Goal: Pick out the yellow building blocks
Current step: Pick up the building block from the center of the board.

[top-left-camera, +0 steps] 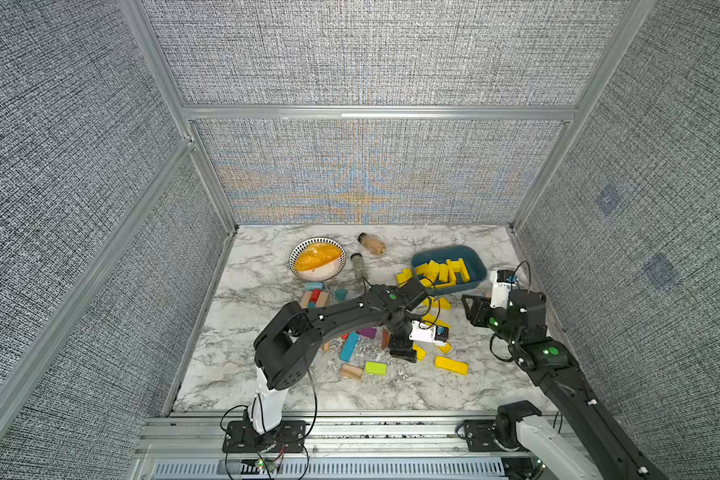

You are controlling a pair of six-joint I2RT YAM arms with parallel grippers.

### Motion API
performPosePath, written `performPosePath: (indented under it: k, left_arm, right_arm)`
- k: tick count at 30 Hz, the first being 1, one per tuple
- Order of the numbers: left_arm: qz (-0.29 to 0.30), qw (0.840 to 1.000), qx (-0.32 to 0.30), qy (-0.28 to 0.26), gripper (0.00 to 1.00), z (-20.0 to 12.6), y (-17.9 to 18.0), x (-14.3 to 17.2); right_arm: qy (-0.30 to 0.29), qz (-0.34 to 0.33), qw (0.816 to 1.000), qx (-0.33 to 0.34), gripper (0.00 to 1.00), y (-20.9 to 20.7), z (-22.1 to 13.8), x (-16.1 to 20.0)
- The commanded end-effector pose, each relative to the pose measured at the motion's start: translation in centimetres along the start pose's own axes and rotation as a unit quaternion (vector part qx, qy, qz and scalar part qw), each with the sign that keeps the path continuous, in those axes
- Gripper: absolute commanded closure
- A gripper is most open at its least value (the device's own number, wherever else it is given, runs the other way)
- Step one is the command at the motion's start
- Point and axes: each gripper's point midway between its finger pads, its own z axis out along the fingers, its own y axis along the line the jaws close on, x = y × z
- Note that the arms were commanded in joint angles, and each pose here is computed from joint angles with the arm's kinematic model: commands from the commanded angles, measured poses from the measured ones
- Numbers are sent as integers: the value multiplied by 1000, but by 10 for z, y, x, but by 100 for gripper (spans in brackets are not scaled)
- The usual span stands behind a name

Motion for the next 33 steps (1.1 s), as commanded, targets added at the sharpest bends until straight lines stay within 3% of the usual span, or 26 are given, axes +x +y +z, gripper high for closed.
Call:
performPosePath:
  k: [1, 14, 27, 33]
  left_arm:
    - [32, 998, 27, 36, 27, 13, -6, 10]
    - [64, 994, 18, 89, 36, 48, 15, 18]
    - [71, 990, 2, 124, 55, 63, 25, 34]
    - [72, 990, -16, 123, 68, 52, 27, 31]
  right_arm:
    - [7, 4, 1000, 12, 50, -4, -5, 5]
    - [-16, -14, 1000, 8, 50, 2, -24, -11]
    - [-4, -4, 1000, 0, 50, 0, -15, 2]
    - [-6, -8, 1000, -2, 50, 2, -17, -2]
